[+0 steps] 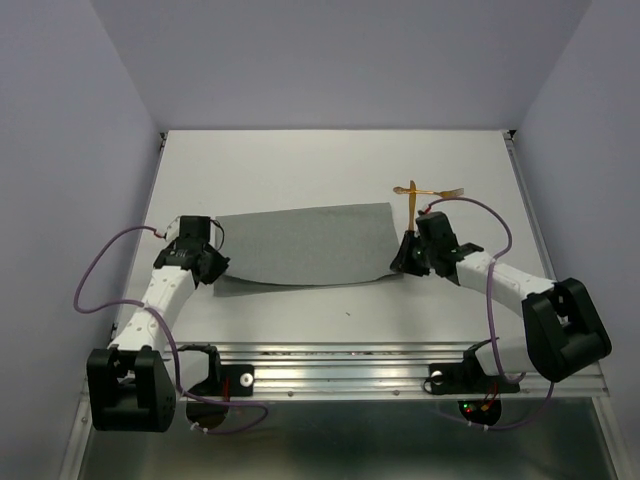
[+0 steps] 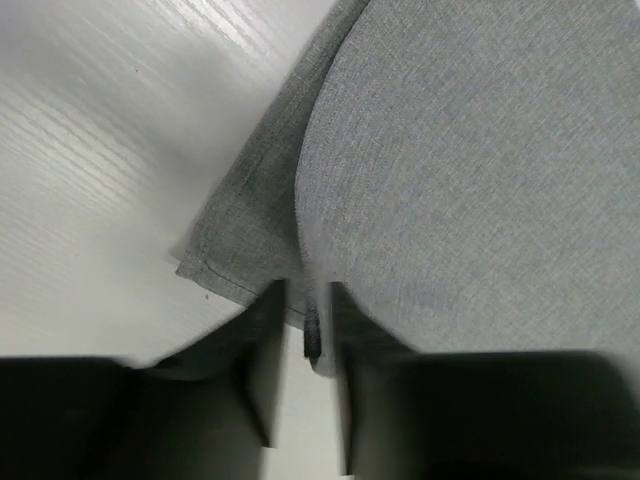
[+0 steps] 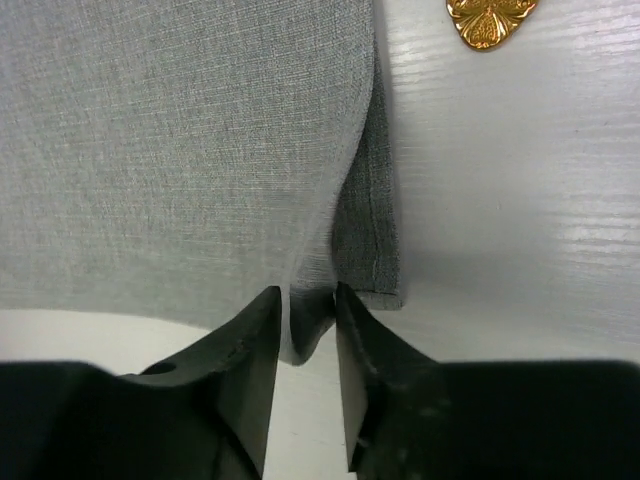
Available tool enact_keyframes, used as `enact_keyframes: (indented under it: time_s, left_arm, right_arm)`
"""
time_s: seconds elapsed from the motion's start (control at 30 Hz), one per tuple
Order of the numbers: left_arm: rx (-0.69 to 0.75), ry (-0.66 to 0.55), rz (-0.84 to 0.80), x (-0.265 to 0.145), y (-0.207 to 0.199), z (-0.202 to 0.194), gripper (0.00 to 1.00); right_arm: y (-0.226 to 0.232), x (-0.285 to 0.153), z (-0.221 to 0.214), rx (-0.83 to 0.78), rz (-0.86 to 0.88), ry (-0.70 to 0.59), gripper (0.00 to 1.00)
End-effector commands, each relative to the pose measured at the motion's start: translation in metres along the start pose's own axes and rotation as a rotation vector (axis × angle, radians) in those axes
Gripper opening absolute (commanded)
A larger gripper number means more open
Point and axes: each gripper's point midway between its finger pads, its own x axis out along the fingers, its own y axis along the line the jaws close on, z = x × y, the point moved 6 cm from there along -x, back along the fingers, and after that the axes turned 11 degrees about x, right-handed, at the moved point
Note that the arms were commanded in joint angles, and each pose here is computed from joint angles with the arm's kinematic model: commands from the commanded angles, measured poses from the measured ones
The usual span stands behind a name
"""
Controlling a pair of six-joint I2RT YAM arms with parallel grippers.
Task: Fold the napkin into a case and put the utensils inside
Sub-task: Fold and flatten the napkin at the center of the board, then smooth out the rectangle-folded napkin at the center of the board.
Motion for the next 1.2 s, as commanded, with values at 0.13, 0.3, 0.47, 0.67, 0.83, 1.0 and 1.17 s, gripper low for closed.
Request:
enact_keyframes:
  time_s: [0.13,0.3,0.47,0.67,0.83,1.0,1.17]
  left_arm:
    - [0.025,-0.037,-0.007,-0.008,-0.007,0.016,0.99]
    - [0.034,-0.149,-0.044,-0.031,-0.024,0.052,0.99]
    - [0.063,-0.142,-0.121,-0.022,-0.046,0.066,0.87]
    - [0.086,-0.130,-0.207,0.008,-0.081,0.084,0.55]
    - [0.134,-0.065,-0.300,0.028,-0.116,0.087,0.45]
    - [0.212,0.011,-0.405,0.045,-0.167,0.066,0.41]
    - [0.248,0.069,-0.461,0.069,-0.204,0.053,0.41]
  right_arm:
    - [0.009,-0.005,0.024,-0.054,-0.045,-0.107,0.81]
    - [0.026,-0.025,0.061,-0.099,-0.078,-0.258,0.84]
    - [0.049,-0.026,0.075,-0.091,-0.010,-0.277,0.73]
    - [0.080,0.005,0.092,-0.085,0.070,-0.236,0.25]
    - [0.103,0.053,0.103,-0.114,0.100,-0.121,0.22]
    - [0.156,0.079,0.095,-0.150,0.251,-0.013,0.22]
    - [0.191,0.110,0.077,-0.194,0.299,0.065,0.19]
